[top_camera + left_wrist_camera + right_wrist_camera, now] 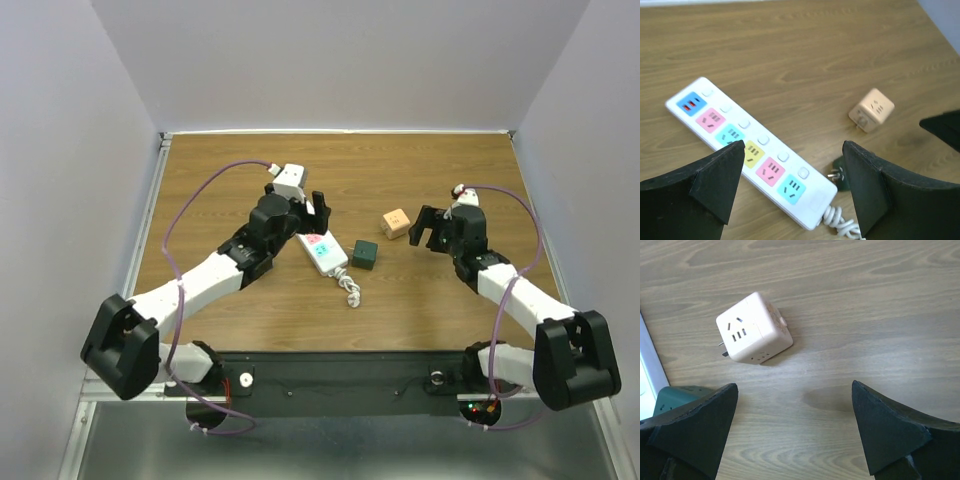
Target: Insert the plug
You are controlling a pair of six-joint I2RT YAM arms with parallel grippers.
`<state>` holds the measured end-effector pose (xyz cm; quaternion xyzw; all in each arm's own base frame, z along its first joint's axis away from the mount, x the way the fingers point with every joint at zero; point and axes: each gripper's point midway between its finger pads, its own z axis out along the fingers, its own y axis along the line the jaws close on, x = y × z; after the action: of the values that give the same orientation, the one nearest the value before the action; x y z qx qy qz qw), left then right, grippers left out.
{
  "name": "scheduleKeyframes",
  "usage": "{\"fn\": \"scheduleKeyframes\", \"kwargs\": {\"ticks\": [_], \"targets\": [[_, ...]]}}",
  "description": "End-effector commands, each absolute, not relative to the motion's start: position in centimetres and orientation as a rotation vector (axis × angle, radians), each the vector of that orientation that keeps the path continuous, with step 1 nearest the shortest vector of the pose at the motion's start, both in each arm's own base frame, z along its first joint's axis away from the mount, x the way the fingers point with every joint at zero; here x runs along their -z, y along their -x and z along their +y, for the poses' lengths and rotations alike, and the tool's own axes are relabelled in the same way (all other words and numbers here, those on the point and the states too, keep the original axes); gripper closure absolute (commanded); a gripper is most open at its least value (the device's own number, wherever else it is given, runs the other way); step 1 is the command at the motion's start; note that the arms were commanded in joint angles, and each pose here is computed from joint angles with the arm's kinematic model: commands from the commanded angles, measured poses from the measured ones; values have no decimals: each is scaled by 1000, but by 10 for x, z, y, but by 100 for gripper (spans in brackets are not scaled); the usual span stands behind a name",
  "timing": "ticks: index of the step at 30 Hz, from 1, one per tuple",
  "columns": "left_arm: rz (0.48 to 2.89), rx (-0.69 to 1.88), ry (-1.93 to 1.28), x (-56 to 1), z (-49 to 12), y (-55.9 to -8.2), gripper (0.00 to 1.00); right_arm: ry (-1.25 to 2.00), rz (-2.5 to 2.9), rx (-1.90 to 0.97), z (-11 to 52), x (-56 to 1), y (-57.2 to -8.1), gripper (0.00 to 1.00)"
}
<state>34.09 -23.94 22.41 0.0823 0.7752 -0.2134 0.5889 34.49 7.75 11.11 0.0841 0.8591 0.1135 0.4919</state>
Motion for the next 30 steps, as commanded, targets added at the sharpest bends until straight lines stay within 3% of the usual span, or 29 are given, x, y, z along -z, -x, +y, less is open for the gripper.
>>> {"fn": "scheduleKeyframes", "kwargs": {"ticks": [1,8,14,21,30], "targets": [[1730,661,-304,-248,-280,-337,10,-125,1944,-359,96,-149,-372,0],[1769,669,-401,-222,-317,-342,10,-103,1936,-364,104,-148,-395,0],[1761,602,-512,-212,-359,-357,10,-279,1917,-249,78,-159,-403,0],[1778,627,-783,-169,-427,-358,9,-414,1881,-196,58,-174,-390,0],[1775,664,-922,-139,-455,-362,9,-445,1852,-176,45,-196,-376,0]]}}
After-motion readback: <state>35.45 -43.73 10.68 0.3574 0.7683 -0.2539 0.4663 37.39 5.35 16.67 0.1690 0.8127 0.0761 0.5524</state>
